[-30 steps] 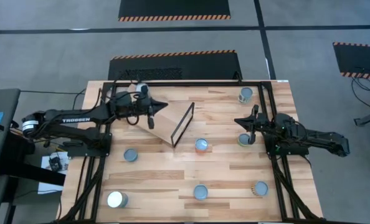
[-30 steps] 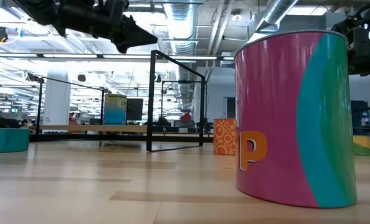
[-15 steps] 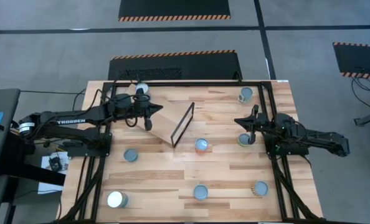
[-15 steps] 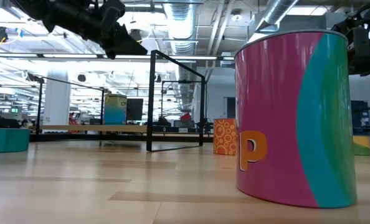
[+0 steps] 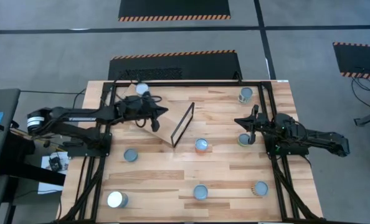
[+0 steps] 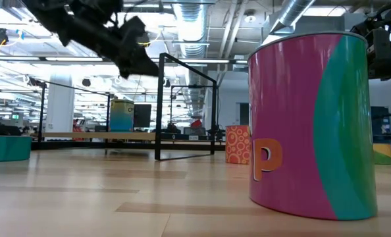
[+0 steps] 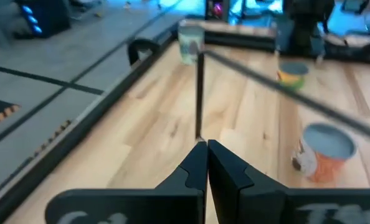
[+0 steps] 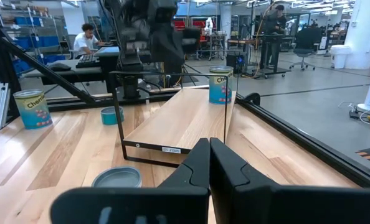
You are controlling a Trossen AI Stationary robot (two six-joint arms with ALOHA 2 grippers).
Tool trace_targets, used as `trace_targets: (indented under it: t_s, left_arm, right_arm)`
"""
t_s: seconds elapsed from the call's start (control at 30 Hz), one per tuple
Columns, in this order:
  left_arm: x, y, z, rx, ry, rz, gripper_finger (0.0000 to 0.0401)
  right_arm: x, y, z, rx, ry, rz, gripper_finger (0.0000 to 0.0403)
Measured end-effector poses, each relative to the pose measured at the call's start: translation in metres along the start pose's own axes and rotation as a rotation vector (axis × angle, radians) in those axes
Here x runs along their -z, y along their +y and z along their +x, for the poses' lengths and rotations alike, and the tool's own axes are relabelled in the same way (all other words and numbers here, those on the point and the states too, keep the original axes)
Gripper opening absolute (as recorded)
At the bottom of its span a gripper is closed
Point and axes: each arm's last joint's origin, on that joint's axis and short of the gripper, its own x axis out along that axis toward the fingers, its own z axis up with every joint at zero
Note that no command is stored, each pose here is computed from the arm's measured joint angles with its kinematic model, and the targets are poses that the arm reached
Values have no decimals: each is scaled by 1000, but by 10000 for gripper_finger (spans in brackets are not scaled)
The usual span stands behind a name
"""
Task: Pick and place cans onto a shelf
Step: Put the canned carrots on the shelf
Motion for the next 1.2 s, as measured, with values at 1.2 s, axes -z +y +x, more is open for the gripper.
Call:
trace_targets:
  t_s: [1.2]
  left_arm:
    - [17, 43, 7, -316, 154, -39, 2]
  right_arm:
    - [0, 0, 0, 0, 0, 0, 17]
